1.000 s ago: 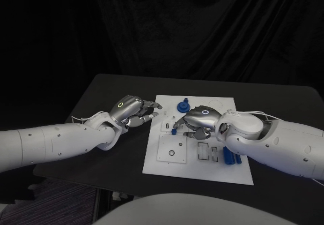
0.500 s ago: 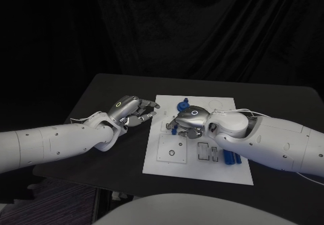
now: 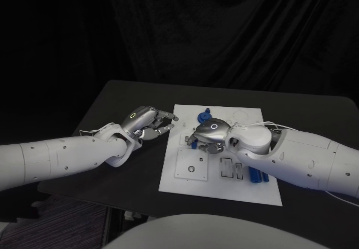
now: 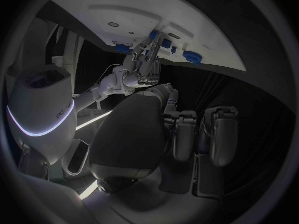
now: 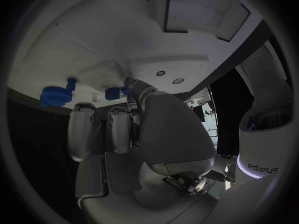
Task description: Assemble the parts on the task board
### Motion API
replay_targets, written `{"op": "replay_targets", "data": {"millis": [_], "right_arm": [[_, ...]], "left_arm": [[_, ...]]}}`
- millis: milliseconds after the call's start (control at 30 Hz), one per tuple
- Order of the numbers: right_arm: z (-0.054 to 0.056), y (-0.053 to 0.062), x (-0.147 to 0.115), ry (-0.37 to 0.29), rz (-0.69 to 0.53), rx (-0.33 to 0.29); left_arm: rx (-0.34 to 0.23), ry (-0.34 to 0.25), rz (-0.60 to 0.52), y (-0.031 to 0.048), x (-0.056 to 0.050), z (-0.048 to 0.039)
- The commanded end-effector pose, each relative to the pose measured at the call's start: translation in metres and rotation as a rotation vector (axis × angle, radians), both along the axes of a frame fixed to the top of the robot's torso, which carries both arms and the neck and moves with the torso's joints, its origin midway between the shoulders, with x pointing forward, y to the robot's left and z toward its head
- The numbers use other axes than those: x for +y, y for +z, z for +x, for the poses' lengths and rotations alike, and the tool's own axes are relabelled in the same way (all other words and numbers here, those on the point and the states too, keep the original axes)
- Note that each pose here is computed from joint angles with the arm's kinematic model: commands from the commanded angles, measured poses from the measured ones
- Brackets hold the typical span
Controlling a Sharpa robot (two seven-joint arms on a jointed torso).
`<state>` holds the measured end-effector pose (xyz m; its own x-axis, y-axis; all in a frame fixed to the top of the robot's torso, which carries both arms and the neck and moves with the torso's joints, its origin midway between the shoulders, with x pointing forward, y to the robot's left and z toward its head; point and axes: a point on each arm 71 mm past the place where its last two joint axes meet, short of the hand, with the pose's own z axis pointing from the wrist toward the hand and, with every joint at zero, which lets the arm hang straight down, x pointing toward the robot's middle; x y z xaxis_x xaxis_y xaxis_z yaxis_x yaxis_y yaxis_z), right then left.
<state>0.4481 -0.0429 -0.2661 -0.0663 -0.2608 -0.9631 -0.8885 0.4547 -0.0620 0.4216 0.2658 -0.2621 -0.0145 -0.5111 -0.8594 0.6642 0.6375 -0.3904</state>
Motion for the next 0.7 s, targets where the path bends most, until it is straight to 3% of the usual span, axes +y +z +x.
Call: {"op": "replay_targets", "data": {"millis": [33,700], "right_arm": [[0.0001,-0.0020,0.0000,0.003,-0.014,-0.040],[0.0059,-0.0018,0.0002,0.004,0.029,-0.096]], "left_arm": [[0.005,-0.017,-0.008,0.0004,-0.0017,-0.0004],[0.023,-0.030,-0.008,-0.0018,-0.0073,0.0016]]}}
